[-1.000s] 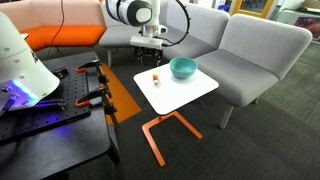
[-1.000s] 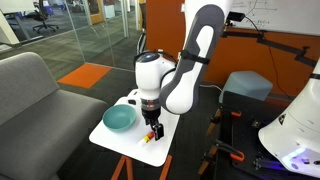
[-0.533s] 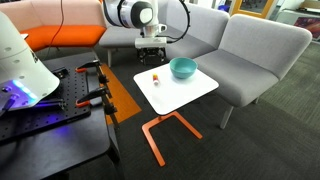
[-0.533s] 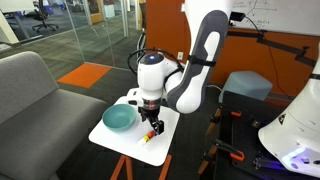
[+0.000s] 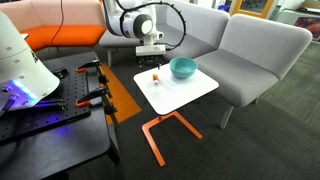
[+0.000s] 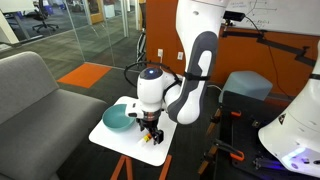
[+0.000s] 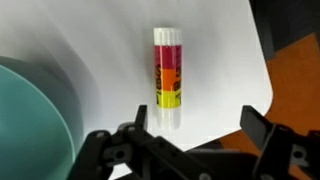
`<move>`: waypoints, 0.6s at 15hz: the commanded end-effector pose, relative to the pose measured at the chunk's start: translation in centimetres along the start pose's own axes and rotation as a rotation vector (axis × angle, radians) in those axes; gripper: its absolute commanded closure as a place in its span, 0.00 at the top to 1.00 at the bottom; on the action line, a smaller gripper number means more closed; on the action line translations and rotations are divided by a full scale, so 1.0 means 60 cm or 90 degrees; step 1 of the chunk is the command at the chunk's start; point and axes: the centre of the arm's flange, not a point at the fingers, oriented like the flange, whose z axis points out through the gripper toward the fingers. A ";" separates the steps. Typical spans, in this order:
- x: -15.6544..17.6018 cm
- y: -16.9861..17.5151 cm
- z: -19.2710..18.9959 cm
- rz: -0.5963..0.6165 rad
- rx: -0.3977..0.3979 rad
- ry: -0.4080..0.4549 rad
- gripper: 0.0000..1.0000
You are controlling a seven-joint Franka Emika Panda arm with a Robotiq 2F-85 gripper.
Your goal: Put the glue stick in the green bowl
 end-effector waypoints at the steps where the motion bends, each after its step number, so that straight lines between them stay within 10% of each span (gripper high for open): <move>1: 0.007 0.013 0.028 -0.003 -0.013 0.004 1.00; 9: 0.007 0.032 0.072 -0.004 0.000 0.004 0.27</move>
